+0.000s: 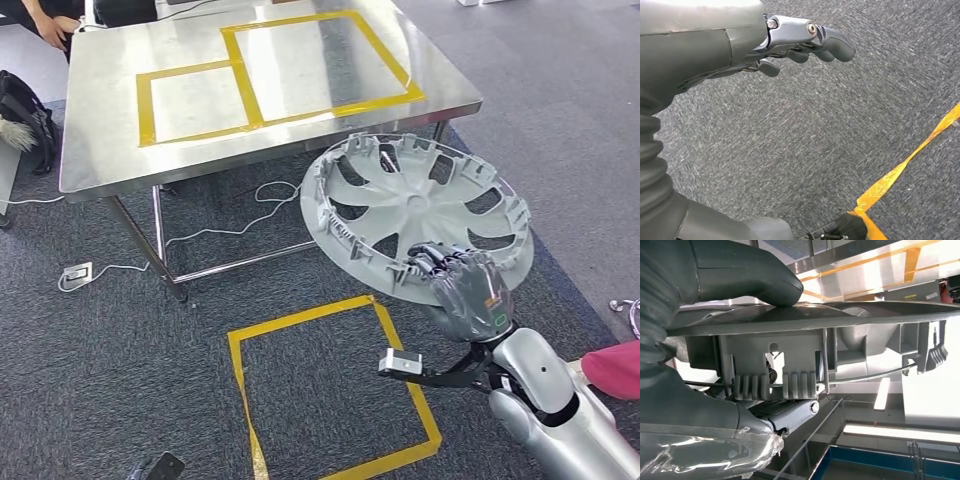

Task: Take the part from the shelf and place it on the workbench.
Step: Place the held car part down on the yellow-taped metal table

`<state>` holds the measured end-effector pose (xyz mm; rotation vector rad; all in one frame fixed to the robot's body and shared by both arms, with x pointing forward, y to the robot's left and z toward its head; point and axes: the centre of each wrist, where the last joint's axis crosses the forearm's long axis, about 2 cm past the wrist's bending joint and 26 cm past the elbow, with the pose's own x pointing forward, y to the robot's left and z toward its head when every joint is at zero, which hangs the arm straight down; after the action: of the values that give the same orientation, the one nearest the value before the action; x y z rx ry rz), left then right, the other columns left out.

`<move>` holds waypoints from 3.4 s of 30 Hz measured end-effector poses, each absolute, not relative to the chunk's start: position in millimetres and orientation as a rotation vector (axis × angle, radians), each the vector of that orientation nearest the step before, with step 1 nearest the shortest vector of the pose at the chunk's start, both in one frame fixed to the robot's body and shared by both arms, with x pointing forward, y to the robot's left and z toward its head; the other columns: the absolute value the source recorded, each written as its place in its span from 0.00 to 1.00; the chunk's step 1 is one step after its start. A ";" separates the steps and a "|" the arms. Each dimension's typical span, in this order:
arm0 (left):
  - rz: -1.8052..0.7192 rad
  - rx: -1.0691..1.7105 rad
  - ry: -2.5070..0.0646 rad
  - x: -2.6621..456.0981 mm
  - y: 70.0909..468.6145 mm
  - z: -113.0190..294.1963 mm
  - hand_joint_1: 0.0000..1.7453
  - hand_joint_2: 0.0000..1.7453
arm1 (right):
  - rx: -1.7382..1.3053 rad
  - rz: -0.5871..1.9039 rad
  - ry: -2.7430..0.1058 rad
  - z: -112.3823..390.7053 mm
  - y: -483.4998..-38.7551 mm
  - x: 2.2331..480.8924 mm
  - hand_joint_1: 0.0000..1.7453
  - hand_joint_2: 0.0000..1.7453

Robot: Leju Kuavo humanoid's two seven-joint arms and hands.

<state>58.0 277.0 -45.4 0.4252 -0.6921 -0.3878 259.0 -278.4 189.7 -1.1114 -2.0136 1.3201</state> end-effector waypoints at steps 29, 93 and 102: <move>-0.375 0.309 -0.723 61.1 277.2 -48.1 0.00 1.00 | -1.092 1.326 -2.013 188.5 -278.3 262.7 1.00 1.00; -0.359 0.371 -0.680 51.7 269.2 -48.6 0.00 1.00 | -1.043 1.372 -1.982 186.4 -275.9 264.1 1.00 1.00; -0.349 0.373 -0.694 58.2 269.5 -47.6 0.00 1.00 | -1.037 1.375 -1.981 185.1 -275.6 262.9 1.00 1.00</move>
<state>58.2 269.5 -47.6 0.3727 -0.6936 -0.3488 262.9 -275.6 185.1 -1.0369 -1.9812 1.3750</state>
